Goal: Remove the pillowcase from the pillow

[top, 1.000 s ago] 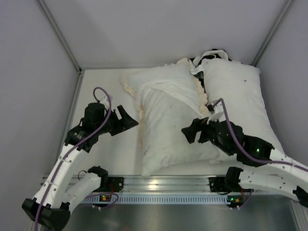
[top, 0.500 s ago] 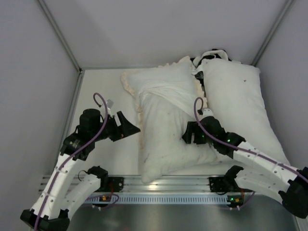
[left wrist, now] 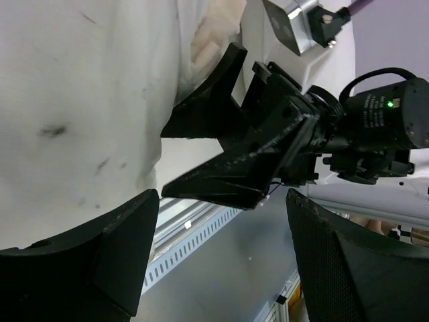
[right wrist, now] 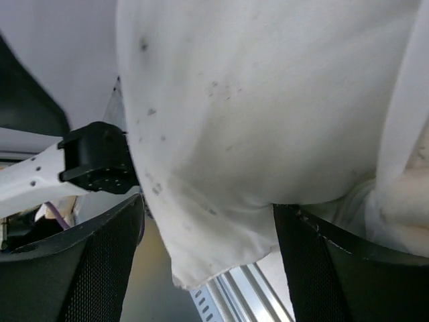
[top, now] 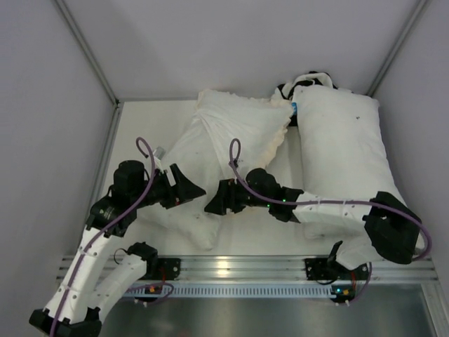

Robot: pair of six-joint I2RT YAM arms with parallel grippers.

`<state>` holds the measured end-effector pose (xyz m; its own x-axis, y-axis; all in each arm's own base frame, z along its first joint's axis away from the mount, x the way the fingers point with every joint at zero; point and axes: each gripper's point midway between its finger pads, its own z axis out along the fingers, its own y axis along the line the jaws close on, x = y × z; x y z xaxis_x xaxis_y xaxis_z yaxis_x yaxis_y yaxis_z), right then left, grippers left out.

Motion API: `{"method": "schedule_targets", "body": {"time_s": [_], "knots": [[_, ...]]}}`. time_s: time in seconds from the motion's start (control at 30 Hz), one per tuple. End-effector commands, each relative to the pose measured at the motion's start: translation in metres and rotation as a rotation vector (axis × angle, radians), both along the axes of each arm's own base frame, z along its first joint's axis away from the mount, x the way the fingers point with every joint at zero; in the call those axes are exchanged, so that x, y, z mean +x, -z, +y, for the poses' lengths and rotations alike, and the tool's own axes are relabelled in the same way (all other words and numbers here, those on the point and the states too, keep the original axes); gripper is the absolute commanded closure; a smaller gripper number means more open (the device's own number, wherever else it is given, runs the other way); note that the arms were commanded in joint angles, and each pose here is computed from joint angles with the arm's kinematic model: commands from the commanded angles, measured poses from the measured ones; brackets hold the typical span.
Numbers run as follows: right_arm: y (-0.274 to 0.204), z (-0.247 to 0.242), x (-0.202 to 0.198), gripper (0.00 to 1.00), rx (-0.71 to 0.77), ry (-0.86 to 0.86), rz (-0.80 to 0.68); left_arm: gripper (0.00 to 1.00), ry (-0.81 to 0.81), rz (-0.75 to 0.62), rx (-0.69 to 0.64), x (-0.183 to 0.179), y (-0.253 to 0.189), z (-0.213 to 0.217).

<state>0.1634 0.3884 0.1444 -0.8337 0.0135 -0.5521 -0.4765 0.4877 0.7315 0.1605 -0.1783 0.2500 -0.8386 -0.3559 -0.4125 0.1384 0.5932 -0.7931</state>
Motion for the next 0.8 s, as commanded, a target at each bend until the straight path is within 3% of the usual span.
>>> {"method": "schedule_targets", "body": {"time_s": [0.0,0.13,0.27,0.37,0.47,0.77], "knots": [[-0.056,0.013,0.001,0.25,0.114,-0.019,-0.131,0.2,0.028,-0.024,-0.032,-0.008,-0.014,-0.002],[-0.074,-0.026,0.007,0.24,0.036,0.068,-0.239,0.2,0.033,0.019,-0.013,-0.008,0.002,-0.002],[-0.056,-0.074,0.02,0.23,-0.154,0.158,-0.31,0.2,0.027,0.064,0.02,-0.009,0.026,0.0],[-0.044,-0.098,0.036,0.22,-0.218,0.202,-0.33,0.2,0.03,0.098,0.024,-0.011,0.037,0.0],[-0.03,-0.104,0.043,0.22,-0.251,0.183,-0.327,0.2,0.042,0.098,0.014,-0.015,0.038,-0.001],[-0.015,-0.061,0.06,0.24,-0.194,0.047,-0.351,0.2,0.121,0.179,-0.08,-0.054,0.05,-0.006]]}}
